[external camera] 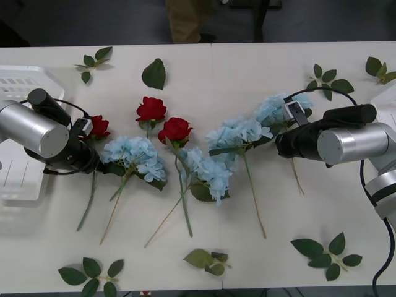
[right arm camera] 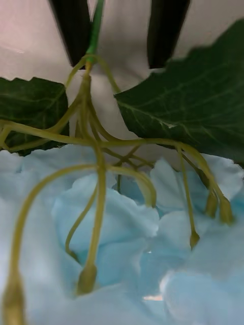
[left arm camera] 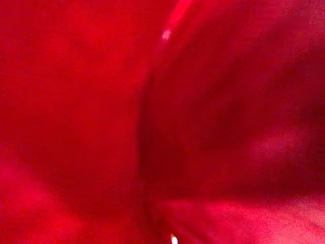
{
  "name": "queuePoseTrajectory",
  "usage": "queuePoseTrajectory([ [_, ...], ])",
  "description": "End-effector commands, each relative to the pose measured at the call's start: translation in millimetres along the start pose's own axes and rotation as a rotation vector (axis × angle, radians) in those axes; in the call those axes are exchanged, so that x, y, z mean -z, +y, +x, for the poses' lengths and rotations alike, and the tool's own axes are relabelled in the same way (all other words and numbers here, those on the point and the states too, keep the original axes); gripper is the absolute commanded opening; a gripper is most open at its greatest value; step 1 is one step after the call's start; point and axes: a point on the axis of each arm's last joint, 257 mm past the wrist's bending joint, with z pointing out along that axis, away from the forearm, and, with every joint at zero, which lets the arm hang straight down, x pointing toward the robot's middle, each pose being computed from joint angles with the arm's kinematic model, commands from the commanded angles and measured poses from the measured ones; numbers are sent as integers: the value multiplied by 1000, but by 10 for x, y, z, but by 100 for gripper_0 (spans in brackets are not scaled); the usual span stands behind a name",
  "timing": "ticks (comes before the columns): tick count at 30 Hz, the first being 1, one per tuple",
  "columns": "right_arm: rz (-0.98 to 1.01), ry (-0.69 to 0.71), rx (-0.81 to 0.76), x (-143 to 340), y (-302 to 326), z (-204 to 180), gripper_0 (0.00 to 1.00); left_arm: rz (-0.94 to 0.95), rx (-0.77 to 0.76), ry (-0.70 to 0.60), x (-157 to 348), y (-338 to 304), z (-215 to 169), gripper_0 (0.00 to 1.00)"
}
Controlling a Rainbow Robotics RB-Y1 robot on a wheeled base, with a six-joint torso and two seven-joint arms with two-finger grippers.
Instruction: Place the red flowers into the right box and the blue flowers into the left box. If a person shows an open palm, hand one flower to the person first, then continue sorting.
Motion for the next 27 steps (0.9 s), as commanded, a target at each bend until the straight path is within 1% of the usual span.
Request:
queuePoseTrajectory([
  [1,-14,-41,-7,-2,121,-276,0,-14,27,-3,-57,-3,40,100],
  [2,-15,-43,-6,2,118,-286,0,-14,24,-4,-63,-5,42,100],
  [3,-16,-45,-7,8,113,-299,0,-16,23,-6,-66,-2,37,76],
  [4,-20,-52,-14,28,98,-324,0,-17,21,-8,-71,-4,39,32],
  [5,-24,-57,-18,48,86,-347,0,-17,20,-8,-77,-9,41,12],
  [6,-35,-65,-27,105,78,-403,0,-17,20,-11,-80,-10,38,0],
  [8,-61,-75,-36,246,75,-505,0,-18,22,-9,-83,-11,43,0],
  [11,-158,-108,-94,598,128,-731,0,-18,25,-9,-83,-11,43,0],
  [15,-364,-213,-171,1142,237,-1106,0,-18,27,-9,-89,-6,51,0],
  [20,-543,-344,-170,1590,412,-1414,0,-12,49,-11,-17,33,1,0],
  [24,-686,-440,-178,1901,646,-1632,0,26,71,0,274,-58,-127,0],
  [27,-766,-503,-141,2116,834,-1758,0,132,125,-3,726,-246,-315,0],
])
